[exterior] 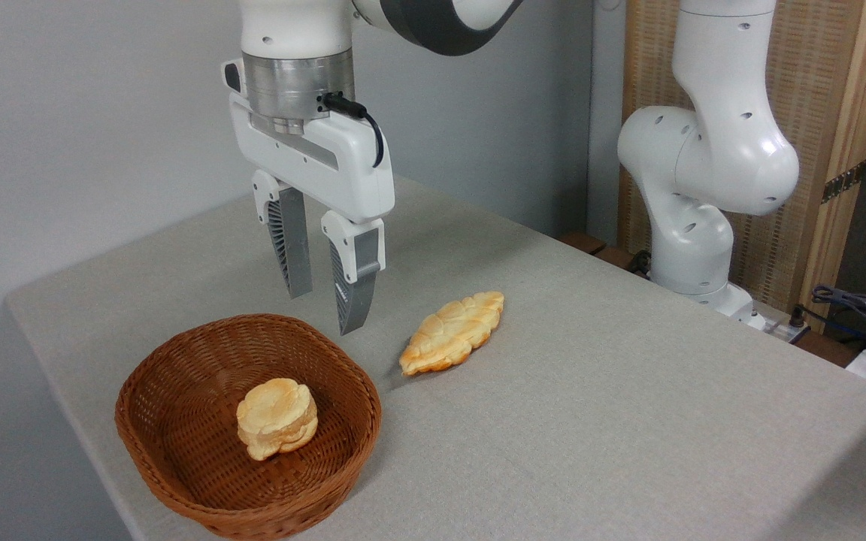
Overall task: Put bread into the basket
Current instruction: 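Lower the open gripper down onto the golden bread roll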
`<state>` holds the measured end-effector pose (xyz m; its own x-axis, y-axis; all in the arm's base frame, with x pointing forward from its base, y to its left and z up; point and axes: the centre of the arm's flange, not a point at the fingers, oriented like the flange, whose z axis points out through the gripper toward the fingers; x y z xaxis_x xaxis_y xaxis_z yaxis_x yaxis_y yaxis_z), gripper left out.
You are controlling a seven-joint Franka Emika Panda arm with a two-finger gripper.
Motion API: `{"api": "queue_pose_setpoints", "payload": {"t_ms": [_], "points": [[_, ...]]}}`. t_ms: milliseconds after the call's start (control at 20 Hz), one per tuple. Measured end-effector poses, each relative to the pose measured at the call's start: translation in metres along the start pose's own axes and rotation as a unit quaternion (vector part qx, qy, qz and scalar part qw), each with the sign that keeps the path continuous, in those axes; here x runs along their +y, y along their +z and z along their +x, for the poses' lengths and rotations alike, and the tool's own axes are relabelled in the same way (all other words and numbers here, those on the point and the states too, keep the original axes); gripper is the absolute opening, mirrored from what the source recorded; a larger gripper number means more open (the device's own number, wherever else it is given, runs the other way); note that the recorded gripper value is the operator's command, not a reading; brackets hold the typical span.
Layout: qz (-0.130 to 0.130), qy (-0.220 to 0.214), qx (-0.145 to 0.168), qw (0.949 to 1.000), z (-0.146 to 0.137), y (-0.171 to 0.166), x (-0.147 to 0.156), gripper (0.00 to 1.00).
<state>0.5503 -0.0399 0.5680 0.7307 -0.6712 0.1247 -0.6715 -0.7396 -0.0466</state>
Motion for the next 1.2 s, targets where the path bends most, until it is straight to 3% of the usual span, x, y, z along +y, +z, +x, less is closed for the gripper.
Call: {"api": "queue_pose_setpoints", "payload": {"t_ms": [750,1200], "points": [[-0.037,0.001,-0.045,0.9983,-0.01,0.01,0.009,1.0],[-0.086,0.006,-0.107,0.9905,-0.04,0.073,0.039,1.0]]}}
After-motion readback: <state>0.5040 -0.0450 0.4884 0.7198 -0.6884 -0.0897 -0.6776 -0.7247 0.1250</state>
